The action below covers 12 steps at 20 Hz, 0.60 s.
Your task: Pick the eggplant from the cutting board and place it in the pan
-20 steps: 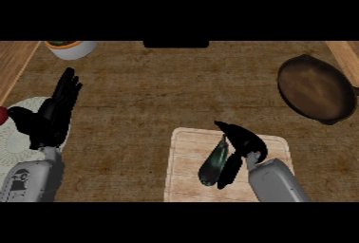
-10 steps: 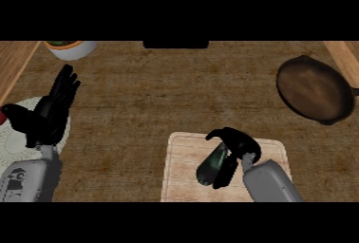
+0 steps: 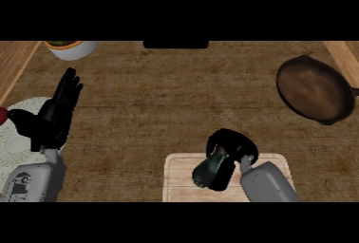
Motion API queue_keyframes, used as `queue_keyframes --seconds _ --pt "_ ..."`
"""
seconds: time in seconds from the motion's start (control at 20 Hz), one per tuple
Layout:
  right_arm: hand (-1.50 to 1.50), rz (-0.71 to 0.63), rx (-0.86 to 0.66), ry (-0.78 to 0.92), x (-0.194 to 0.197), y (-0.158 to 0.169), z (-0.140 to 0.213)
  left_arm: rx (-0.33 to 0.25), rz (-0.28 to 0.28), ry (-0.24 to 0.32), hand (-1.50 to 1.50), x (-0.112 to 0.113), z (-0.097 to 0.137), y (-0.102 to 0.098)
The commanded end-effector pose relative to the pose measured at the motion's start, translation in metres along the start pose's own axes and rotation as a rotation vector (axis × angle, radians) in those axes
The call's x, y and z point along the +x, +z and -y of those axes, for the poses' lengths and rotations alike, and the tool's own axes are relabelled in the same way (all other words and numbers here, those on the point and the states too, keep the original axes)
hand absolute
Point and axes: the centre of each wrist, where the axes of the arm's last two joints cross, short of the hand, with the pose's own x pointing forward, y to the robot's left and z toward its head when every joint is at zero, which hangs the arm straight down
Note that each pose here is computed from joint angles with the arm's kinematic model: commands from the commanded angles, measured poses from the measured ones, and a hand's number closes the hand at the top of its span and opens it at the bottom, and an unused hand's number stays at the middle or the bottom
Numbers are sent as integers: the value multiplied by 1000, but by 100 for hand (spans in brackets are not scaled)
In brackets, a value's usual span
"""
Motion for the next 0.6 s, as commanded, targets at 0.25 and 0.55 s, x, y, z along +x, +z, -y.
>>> queue_keyframes --seconds 0.25,0.55 --pt "150 200 -109 334 -10 54 -43 17 -7 -14 0 -12 1 6" --pt "150 351 -556 411 -21 110 -2 34 -15 -22 0 -9 -15 7"
